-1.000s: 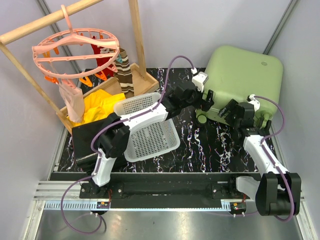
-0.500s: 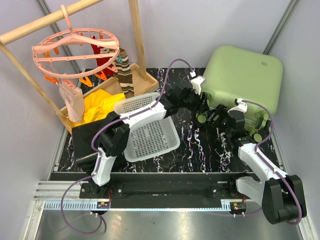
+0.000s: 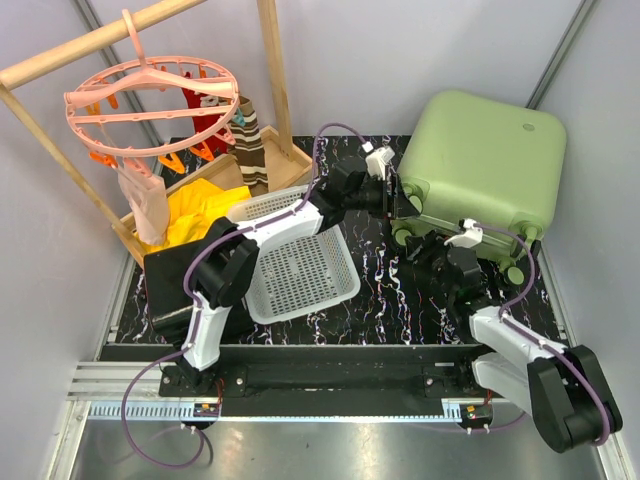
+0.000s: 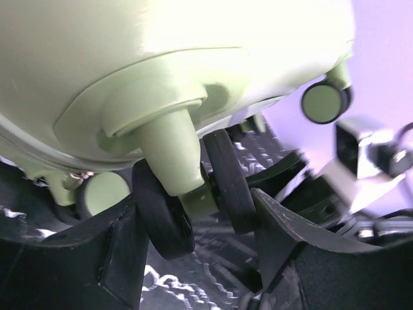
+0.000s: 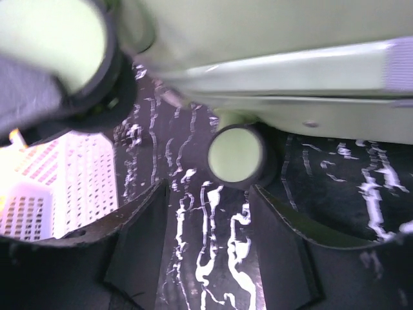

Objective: Open, take out, and arrange the luggage
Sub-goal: Unzip the luggage

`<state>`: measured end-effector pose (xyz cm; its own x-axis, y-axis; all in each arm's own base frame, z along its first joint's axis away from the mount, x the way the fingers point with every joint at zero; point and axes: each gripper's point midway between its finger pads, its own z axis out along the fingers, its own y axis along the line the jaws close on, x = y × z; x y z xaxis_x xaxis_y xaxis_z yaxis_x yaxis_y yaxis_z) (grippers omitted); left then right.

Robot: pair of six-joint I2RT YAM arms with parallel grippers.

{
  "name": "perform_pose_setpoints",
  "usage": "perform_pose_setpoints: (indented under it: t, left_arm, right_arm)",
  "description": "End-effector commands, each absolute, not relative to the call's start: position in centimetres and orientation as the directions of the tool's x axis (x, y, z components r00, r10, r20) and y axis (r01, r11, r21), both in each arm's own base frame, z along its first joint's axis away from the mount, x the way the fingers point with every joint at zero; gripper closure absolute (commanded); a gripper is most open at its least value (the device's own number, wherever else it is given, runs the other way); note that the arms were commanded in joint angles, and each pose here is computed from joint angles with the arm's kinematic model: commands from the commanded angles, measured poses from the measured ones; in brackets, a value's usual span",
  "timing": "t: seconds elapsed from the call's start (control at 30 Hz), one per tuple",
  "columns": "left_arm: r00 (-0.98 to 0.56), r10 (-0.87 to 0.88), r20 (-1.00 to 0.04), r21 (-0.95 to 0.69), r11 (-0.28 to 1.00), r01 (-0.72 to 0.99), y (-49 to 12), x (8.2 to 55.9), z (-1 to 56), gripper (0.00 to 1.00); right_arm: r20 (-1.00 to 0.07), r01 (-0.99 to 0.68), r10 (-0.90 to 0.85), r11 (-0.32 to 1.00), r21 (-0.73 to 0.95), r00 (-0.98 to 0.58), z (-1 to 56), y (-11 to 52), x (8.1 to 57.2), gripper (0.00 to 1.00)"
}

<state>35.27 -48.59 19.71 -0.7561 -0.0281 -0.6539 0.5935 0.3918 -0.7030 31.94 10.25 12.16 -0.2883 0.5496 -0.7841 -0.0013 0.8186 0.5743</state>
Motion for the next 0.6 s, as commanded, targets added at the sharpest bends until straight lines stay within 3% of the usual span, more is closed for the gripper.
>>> perform_pose_setpoints:
  t: [0.0, 0.23, 0.37, 0.57]
  left_arm:
    - [-0.736, -0.164, -0.657, -0.753, 0.153, 0.639, -49.0, 34.6, 29.3, 1.00]
    - [-0.814, -0.239, -0.529, -0.847, 0.082, 0.526, -49.1, 34.6, 30.7, 1.00]
    - [-0.853, -0.286, -0.437, -0.887, -0.024, 0.462, -49.1, 34.1, 32.6, 1.00]
    - [-0.851, -0.319, -0.416, -0.889, -0.054, 0.455, -49.2, 33.5, 34.1, 1.00]
  right_arm:
    - [-0.819, -0.146, 0.563, 0.806, 0.573, -0.106, 16.7, 11.5, 33.1, 0.40]
    - [-0.852, -0.176, 0.523, 0.837, 0.518, -0.020, 16.0, 13.2, 34.0, 0.41]
    - [-0.851, -0.195, 0.520, 0.844, 0.499, 0.071, 16.7, 14.0, 34.5, 0.42]
    - [-0.867, -0.149, 0.490, 0.868, 0.474, 0.094, 15.1, 14.6, 35.4, 0.43]
